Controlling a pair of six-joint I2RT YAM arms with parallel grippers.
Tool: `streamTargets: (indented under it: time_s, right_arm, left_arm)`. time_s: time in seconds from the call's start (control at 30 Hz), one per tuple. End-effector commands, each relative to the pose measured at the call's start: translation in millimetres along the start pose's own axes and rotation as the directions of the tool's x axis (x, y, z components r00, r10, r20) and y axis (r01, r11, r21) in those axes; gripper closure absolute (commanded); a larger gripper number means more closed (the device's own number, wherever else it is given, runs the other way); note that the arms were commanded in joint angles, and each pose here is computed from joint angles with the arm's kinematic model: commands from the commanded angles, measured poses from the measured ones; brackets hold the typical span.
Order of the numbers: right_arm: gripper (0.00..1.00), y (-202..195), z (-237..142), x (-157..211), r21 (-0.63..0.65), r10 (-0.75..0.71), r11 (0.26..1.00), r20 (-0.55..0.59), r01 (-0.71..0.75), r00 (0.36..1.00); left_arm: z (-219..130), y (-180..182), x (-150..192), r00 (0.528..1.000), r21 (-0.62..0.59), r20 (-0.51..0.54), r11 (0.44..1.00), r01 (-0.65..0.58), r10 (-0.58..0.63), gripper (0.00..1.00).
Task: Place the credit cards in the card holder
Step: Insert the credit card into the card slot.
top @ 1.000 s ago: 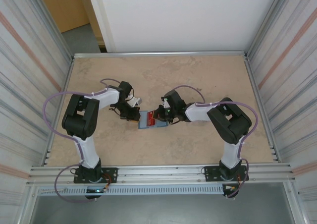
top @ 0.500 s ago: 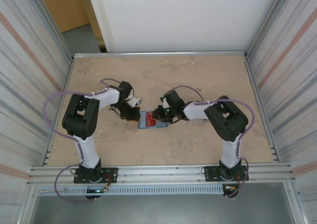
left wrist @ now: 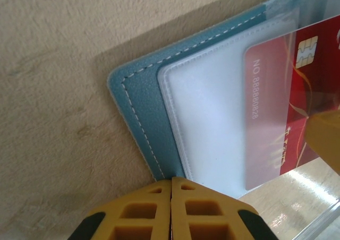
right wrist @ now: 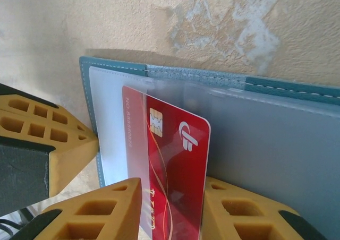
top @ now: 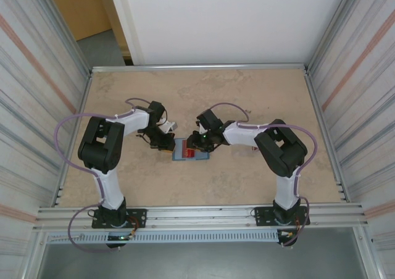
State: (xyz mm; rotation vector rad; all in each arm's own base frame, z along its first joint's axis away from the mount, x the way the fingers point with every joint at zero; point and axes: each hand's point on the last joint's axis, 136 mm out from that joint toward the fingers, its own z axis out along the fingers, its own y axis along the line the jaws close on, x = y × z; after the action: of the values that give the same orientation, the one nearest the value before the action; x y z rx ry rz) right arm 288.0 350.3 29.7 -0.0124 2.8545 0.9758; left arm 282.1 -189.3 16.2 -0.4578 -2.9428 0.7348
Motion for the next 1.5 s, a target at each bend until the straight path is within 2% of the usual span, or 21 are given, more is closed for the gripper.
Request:
streamTargets:
  time_s: [0.0,0.33,0.87,1.47]
  right_arm:
    - [0.68,-20,11,17,0.102,-0.003,0.995,-0.066,0.009,0.998]
    - [0.69,-4,23,20,0.107,-0.032,0.993,-0.093,0.042,0.995]
    - [0.64,-10,0,17,0.155,-0.041,0.987,-0.078,0.052,0.996]
    - [0.65,12,20,19,0.123,-0.065,0.989,-0.114,0.079,0.991]
  left_arm:
    - [20,12,21,0.995,-0.039,-0.095,0.999,0.013,-0.017,0.92]
    - [21,12,21,0.995,-0.037,-0.096,0.999,0.016,-0.019,0.92]
    - [20,13,20,0.996,-0.042,-0.092,0.999,0.014,-0.017,0.92]
    - [19,12,19,0.996,-0.042,-0.093,0.999,0.012,-0.016,0.92]
